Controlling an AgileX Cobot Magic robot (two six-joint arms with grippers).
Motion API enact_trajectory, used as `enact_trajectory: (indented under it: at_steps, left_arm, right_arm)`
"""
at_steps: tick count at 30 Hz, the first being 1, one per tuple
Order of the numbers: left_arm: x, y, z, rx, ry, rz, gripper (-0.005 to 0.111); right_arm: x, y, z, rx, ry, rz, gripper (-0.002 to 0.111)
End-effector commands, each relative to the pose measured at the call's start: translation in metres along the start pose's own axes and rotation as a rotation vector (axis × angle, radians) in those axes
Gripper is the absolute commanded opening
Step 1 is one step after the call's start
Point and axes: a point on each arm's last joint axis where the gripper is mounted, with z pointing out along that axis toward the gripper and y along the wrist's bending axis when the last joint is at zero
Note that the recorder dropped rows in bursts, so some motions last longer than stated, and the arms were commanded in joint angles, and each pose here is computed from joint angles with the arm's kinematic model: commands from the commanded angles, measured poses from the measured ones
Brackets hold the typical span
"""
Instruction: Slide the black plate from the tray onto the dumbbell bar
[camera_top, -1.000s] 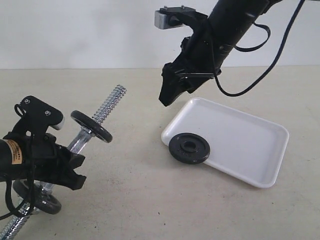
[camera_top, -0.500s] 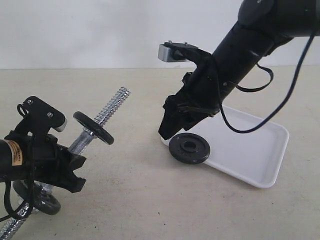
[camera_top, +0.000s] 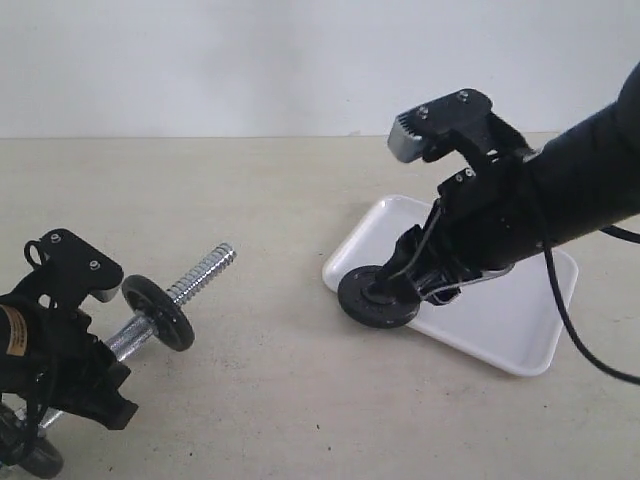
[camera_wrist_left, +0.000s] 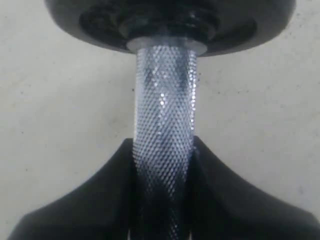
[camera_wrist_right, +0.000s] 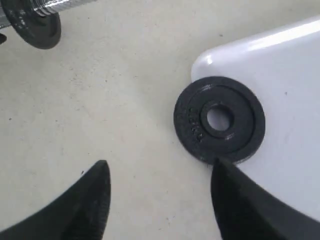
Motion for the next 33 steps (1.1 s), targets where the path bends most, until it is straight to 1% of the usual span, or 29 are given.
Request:
enact_trajectory:
  at_steps: [1, 3, 5, 9, 13, 14, 15, 19, 21, 25, 33]
  left_arm:
    - [-0.058, -0.001, -0.025, 0.035, -0.580, 0.001, 0.004]
    - [-0.058, -0.001, -0.025, 0.035, -0.580, 0.001, 0.004]
    - [-0.058, -0.001, -0.025, 0.035, -0.580, 0.003, 0.004]
    - [-0.058, -0.001, -0.025, 0.035, -0.580, 0.003, 0.004]
    - [-0.058, -0.001, -0.025, 0.036, -0.582, 0.003, 0.004]
    - [-0.058, -0.001, -0.025, 0.035, -0.580, 0.003, 0.004]
    - [-0.058, -0.001, -0.025, 0.035, -0.580, 0.003, 0.004]
    - [-0.058, -0.001, -0.025, 0.035, -0.580, 0.003, 0.004]
    - [-0.058, -0.001, -0.025, 0.035, -0.580, 0.003, 0.004]
    - [-0.057, -0.001, -0.024, 0.034, -0.570, 0.003, 0.004]
    - [-0.054, 0.000, -0.022, 0.027, -0.529, -0.023, 0.004]
  right_arm:
    - [0.002, 0.031, 0.004, 0.048, -0.088, -0.297, 0.045]
    - [-0.001, 0.042, 0.006, 0.055, -0.111, -0.375, 0.045]
    - [-0.003, 0.048, 0.007, 0.063, -0.127, -0.404, 0.045]
    - [-0.002, 0.046, 0.007, 0.093, -0.108, -0.434, 0.045]
    - [0.005, 0.038, 0.014, 0.147, -0.020, -0.507, 0.044]
    - [0.008, 0.036, 0.017, 0.161, 0.024, -0.524, 0.042]
    - [0.012, 0.033, 0.020, 0.177, 0.071, -0.536, 0.038]
    - [0.026, 0.020, 0.028, 0.256, 0.249, -0.574, 0.020]
    - [0.030, 0.015, 0.031, 0.287, 0.308, -0.592, 0.014]
    - [0.032, 0.011, 0.034, 0.318, 0.344, -0.629, 0.013]
    - [0.025, 0.011, 0.036, 0.333, 0.275, -0.695, 0.013]
